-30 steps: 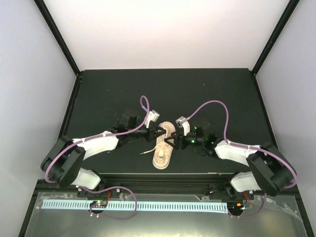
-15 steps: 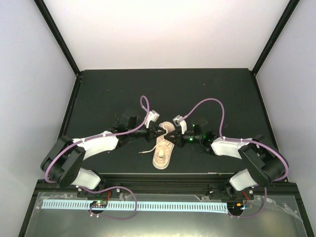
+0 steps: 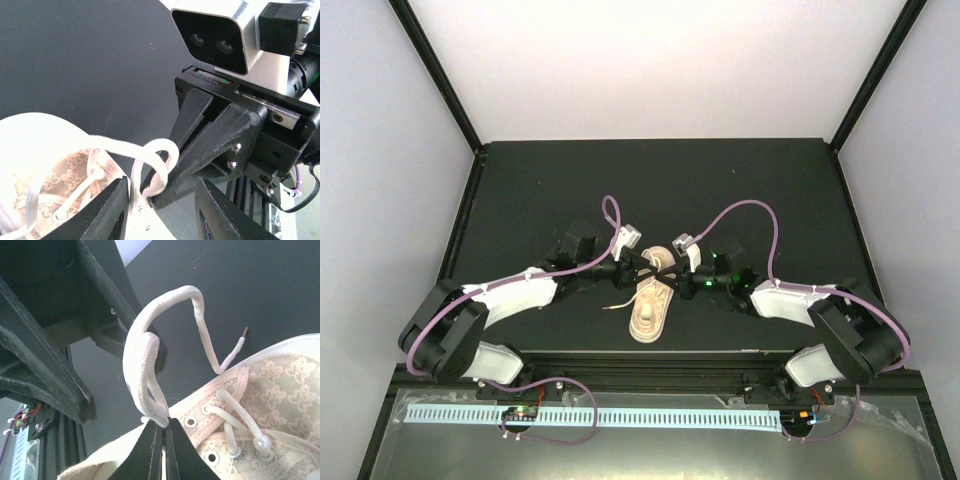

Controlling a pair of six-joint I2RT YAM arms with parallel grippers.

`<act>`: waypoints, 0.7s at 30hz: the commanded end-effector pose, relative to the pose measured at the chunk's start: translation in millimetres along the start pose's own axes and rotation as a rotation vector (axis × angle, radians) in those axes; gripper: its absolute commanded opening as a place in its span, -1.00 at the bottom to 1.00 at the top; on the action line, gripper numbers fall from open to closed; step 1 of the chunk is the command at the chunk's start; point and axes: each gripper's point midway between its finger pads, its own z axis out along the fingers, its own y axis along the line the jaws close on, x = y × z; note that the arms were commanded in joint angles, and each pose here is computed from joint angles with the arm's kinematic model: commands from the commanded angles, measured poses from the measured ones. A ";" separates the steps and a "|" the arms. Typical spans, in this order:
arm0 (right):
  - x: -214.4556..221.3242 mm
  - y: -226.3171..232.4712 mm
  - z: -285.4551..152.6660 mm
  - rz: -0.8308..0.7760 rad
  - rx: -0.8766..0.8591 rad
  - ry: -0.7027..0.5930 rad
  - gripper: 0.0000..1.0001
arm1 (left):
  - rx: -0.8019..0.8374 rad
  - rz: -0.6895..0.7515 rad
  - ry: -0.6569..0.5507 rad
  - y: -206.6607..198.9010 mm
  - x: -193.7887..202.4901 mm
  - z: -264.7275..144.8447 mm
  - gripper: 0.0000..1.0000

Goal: Tie the shoes

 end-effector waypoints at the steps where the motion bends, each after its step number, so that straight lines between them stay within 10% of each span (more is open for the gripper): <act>1: -5.0 -4.8 -8.7 -0.051 0.054 -0.034 -0.97 | -0.032 0.022 -0.018 1.4 0.1 -12.5 -0.23; 21: -1.9 -1.0 -14.0 -0.051 0.050 -0.039 -0.97 | -0.132 -0.087 0.063 52.7 13.1 15.8 -0.64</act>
